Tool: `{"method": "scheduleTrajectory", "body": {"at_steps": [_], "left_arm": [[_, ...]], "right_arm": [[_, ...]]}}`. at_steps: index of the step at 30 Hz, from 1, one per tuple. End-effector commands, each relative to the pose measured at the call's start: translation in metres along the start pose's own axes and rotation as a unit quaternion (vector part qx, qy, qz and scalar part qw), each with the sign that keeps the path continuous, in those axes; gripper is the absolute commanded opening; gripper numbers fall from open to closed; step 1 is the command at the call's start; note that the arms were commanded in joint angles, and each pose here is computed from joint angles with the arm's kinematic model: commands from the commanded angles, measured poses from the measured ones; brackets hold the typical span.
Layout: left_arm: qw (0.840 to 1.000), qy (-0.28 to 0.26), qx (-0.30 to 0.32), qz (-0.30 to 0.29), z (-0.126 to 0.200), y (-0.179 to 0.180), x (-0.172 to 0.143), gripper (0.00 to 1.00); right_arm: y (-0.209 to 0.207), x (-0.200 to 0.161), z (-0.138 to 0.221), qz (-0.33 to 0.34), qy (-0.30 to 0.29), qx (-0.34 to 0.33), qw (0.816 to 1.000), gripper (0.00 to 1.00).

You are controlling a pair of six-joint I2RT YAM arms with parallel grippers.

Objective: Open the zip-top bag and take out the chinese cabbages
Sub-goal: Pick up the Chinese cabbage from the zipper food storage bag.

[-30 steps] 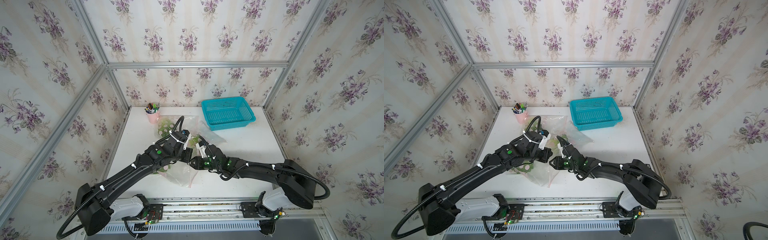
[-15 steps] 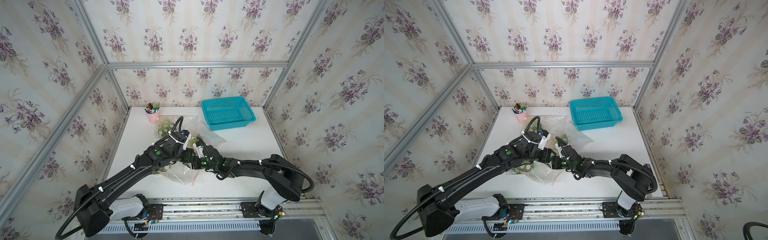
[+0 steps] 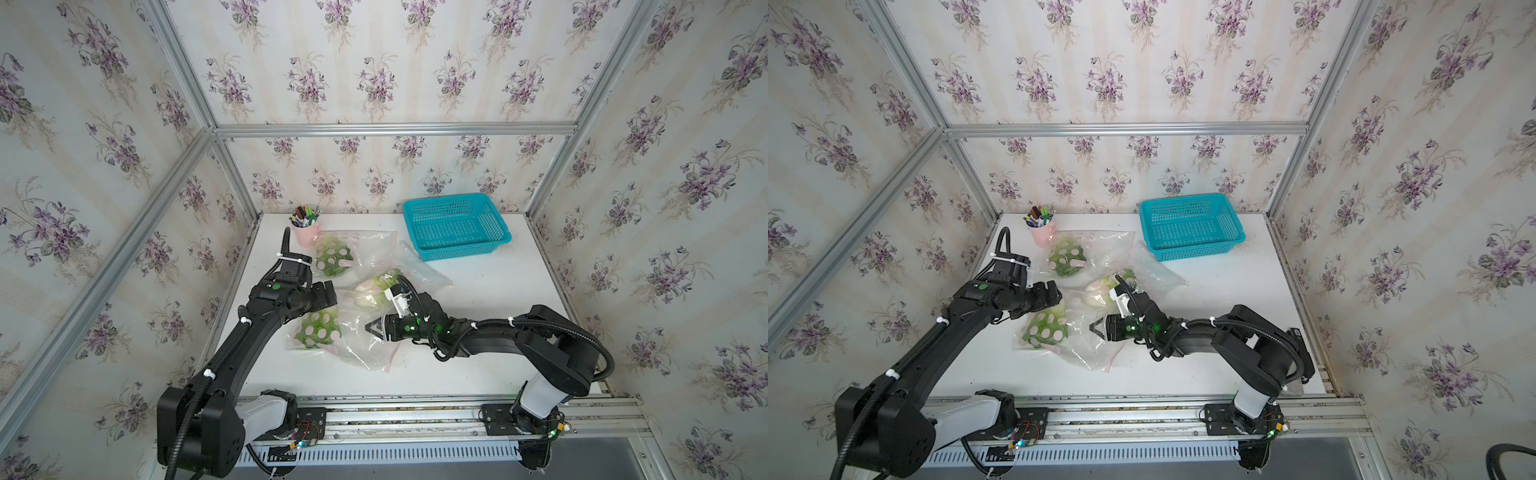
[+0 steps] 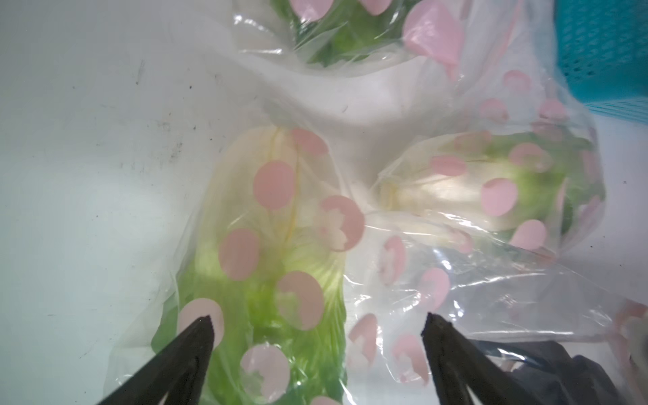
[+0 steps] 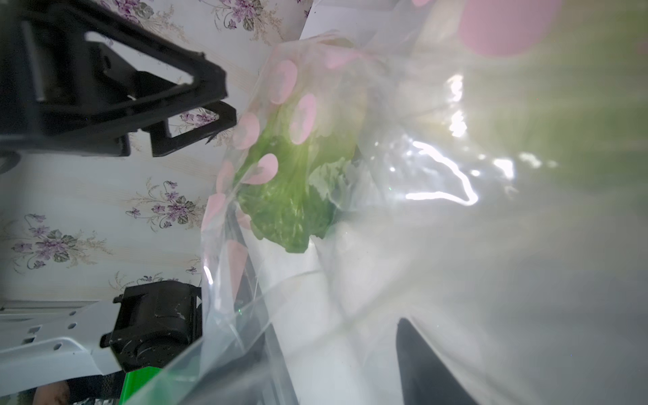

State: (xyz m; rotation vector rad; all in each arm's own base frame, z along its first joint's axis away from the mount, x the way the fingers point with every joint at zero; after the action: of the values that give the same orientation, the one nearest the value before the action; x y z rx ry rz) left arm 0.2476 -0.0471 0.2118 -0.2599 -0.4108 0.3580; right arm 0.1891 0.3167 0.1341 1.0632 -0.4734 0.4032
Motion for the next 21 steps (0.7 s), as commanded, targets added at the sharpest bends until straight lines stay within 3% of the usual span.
{"method": "scheduleTrajectory", "body": {"at_steps": [1, 3, 10, 21], "left_arm": [[0.999, 0.029, -0.033, 0.018, -0.016, -0.001, 0.001, 0.75], [0.999, 0.033, -0.026, 0.028, -0.025, 0.003, 0.001, 0.61], [0.997, 0.057, -0.025, 0.050, -0.051, 0.012, -0.002, 0.38], [0.996, 0.057, -0.041, 0.058, -0.054, 0.014, -0.007, 0.35]], "right_arm": [[0.006, 0.002, -0.005, 0.027, -0.002, 0.036, 0.999, 0.60], [0.005, 0.002, -0.007, 0.026, -0.001, 0.035, 0.999, 0.62], [0.011, 0.004, -0.018, 0.043, 0.010, 0.046, 0.998, 0.70], [0.004, -0.001, -0.051, 0.024, 0.025, 0.051, 0.998, 0.71]]}}
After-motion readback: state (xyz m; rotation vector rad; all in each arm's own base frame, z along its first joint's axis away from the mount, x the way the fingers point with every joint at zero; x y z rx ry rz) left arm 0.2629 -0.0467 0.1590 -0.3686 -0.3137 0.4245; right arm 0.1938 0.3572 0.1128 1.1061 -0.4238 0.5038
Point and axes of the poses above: each gripper's point midway between its finger pads, its own z axis back along the fingers, its own y axis along the line the jaws close on, x = y × z, the point moved 9 cm from there along z, back along the fingers, and after that the axes turned 5 degrees about z, right-handed, at the moved point
